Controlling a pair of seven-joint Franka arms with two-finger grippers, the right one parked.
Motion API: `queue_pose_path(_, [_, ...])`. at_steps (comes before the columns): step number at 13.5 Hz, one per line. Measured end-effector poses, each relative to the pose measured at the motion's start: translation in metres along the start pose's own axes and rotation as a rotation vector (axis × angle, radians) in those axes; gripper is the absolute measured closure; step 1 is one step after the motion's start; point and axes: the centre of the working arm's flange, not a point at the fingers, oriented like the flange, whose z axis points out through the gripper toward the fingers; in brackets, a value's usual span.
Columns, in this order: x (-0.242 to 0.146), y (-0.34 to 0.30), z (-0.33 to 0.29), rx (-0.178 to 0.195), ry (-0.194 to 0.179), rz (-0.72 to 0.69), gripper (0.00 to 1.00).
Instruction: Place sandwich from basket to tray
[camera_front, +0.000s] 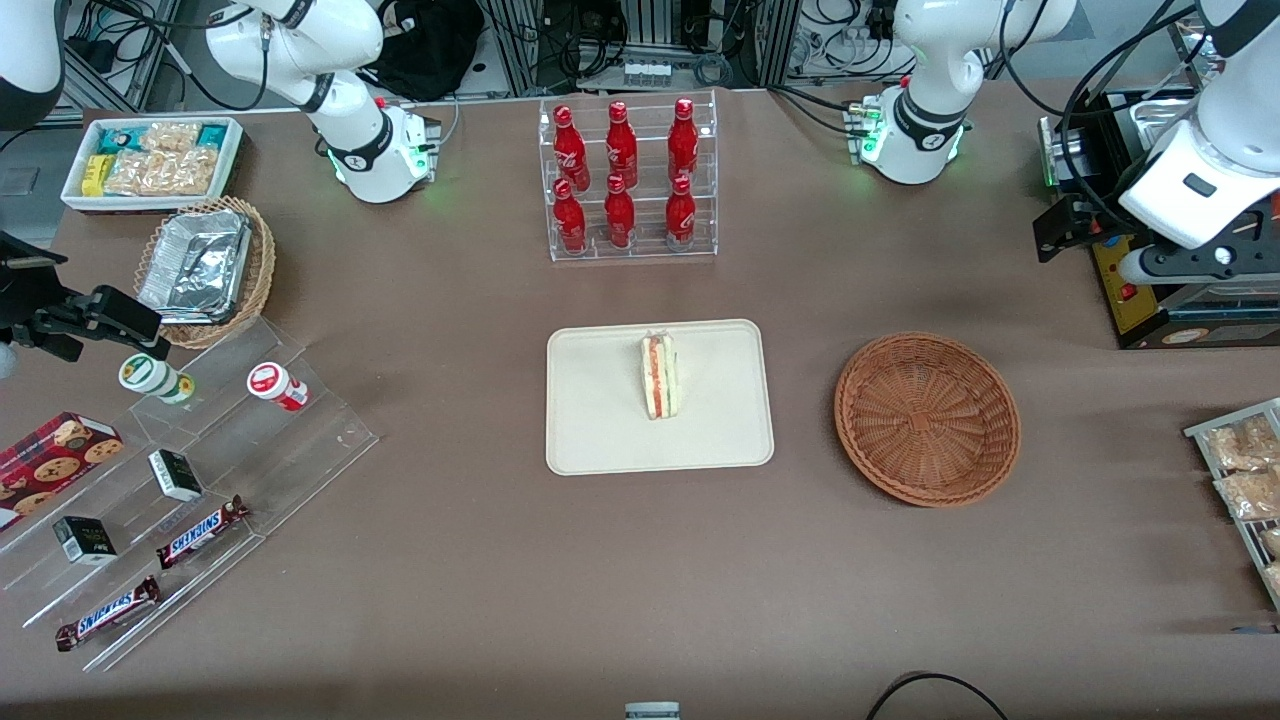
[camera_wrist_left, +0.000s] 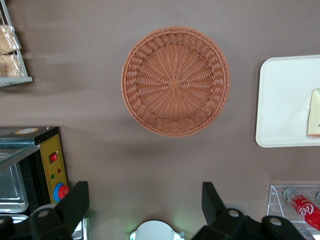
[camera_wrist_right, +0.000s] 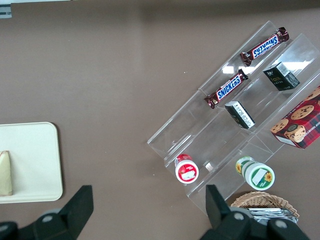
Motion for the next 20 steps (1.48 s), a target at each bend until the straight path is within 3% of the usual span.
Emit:
queue_pose_path(5, [0.022, 0.003, -0.006, -0.031, 0.036, -0.049, 0.0])
queue_pose_path(10, [0.029, 0.002, -0.006, -0.033, 0.031, -0.059, 0.0])
queue_pose_path(14, [0.024, -0.008, -0.006, -0.03, -0.002, -0.08, 0.0])
queue_pose_path(20, [0.023, -0.011, -0.008, -0.023, 0.001, -0.085, 0.0])
